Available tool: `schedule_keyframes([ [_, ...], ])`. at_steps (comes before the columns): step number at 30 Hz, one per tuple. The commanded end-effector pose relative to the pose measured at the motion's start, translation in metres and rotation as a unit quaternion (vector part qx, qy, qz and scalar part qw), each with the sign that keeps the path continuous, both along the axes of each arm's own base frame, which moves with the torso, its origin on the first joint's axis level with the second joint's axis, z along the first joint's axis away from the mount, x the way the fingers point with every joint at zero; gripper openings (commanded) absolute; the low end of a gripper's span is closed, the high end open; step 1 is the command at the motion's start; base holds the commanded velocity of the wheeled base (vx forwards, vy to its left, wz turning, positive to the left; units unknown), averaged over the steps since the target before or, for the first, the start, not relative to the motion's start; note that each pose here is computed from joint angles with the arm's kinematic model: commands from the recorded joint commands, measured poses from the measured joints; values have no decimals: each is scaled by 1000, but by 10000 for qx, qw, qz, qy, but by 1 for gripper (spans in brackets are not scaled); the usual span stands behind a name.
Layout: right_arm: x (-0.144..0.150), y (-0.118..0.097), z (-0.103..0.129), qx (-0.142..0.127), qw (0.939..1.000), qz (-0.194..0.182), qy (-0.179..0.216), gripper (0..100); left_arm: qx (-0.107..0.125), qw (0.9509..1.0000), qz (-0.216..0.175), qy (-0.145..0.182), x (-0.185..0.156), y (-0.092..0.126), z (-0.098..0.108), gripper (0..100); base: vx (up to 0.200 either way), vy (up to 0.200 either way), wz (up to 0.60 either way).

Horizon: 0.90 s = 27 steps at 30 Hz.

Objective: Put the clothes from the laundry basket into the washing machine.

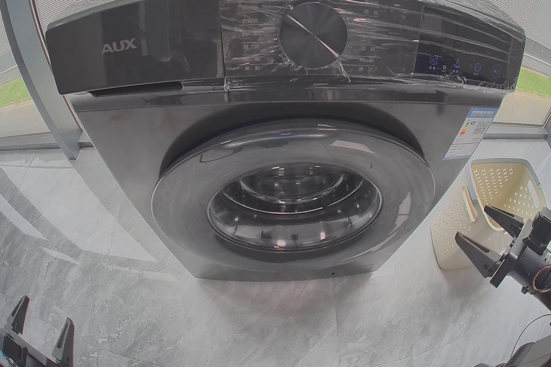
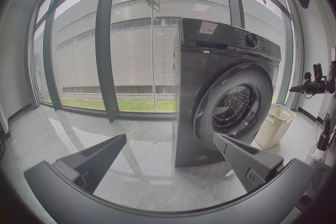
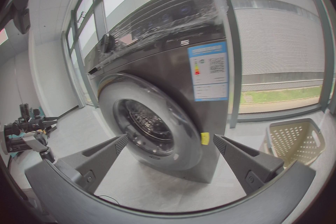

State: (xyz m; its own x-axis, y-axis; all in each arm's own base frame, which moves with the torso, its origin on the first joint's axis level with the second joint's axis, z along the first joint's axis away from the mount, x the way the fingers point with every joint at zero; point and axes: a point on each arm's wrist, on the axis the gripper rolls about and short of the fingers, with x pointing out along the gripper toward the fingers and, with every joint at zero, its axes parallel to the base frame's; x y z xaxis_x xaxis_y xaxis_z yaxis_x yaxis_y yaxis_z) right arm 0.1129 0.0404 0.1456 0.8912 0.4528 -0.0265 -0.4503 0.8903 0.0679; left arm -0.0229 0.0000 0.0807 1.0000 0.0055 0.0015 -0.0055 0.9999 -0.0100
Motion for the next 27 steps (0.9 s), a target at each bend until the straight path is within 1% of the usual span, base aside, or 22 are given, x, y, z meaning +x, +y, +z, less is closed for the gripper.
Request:
schedule_keyframes([
  [1,-35,-20,4,2,9983,-418,-410,100,-4,10000,-5,15,0,0,-5,100,0,0,0],
  [2,-35,-20,4,2,9983,-418,-410,100,-4,10000,-5,15,0,0,-5,100,0,0,0],
  [5,-69,-29,-4,34,9972,-594,-458,100,-4,10000,-5,7,0,0,-5,100,0,0,0],
  [9,-94,-33,-11,117,9952,-631,-746,100,4,10000,-5,15,0,0,-5,100,0,0,0],
  [11,-100,-34,-14,111,9936,-761,-834,100,-4,10000,-5,7,0,0,-5,100,0,0,0],
  [13,-102,-34,-14,116,9932,-760,-879,100,-4,10000,-5,7,0,0,-5,100,0,0,0],
  [14,-106,-34,-15,120,9924,-737,-979,100,-4,10000,-5,7,0,0,-5,100,0,0,0],
  [18,-115,-35,-19,153,9902,-734,-1179,100,-4,10000,-5,7,0,0,-5,100,0,0,0],
  [23,-128,-36,-33,208,9902,-752,-1155,100,-4,10000,-5,15,0,0,-5,100,0,0,0],
  [24,-133,-36,-40,202,9906,-760,-1118,100,-4,10000,-5,7,0,0,-5,100,0,0,0],
  [26,-135,-36,-45,178,9908,-815,-1062,100,-4,10000,-5,7,0,0,-5,100,0,0,0],
  [27,-137,-34,-52,149,9916,-875,-944,100,-19,10000,-5,7,0,0,-5,100,0,0,0],
])
